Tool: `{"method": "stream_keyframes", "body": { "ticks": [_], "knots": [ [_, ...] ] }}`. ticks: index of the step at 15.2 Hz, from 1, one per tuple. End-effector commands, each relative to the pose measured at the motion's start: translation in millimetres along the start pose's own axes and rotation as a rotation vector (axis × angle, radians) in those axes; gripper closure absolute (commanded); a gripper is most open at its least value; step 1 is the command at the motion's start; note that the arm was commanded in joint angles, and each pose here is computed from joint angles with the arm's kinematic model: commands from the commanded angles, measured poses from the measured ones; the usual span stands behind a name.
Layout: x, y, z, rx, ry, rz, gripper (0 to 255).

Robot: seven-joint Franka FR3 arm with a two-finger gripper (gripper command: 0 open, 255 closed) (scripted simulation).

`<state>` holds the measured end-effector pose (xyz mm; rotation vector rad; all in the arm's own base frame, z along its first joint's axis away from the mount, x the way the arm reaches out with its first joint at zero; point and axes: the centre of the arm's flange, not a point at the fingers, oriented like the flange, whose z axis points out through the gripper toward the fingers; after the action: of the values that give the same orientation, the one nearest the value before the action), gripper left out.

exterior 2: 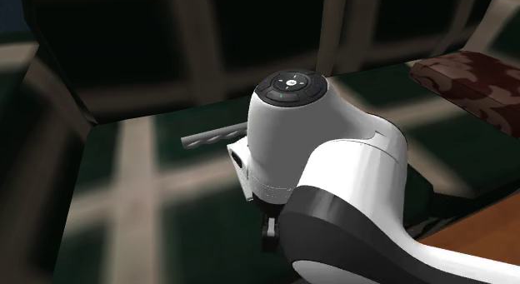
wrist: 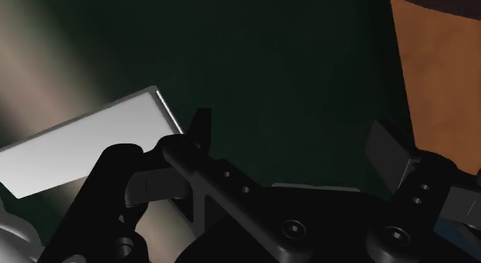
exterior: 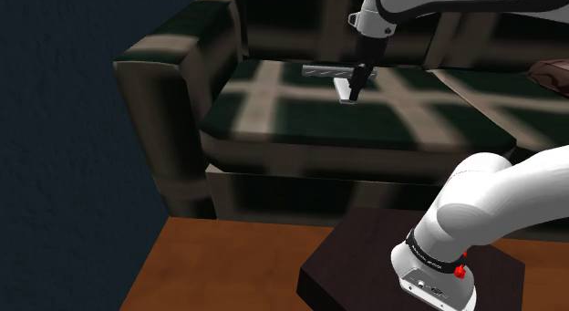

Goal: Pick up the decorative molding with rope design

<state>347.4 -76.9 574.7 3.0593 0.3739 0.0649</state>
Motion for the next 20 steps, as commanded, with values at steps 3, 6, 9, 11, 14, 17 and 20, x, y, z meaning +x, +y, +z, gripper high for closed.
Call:
{"method": "stream_keyframes", "body": {
  "ticks": [3,6,9,11,14,17,20],
  "knots": [
    [6.1,46.4,12.1,-0.034,-0.011,-0.063,0],
    [12.2,81.1,19.8,-0.058,-0.019,-0.108,0],
    [19.7,115.7,26.8,-0.082,-0.027,-0.153,0],
    [25.6,138.6,31.1,-0.098,-0.032,-0.183,0],
    [35.7,172.7,36.8,-0.122,-0.039,-0.228,0],
    [47.2,206.5,41.7,-0.147,-0.047,-0.273,0],
    [60.2,239.9,46.0,-0.171,-0.055,-0.318,0]
  ]
}}
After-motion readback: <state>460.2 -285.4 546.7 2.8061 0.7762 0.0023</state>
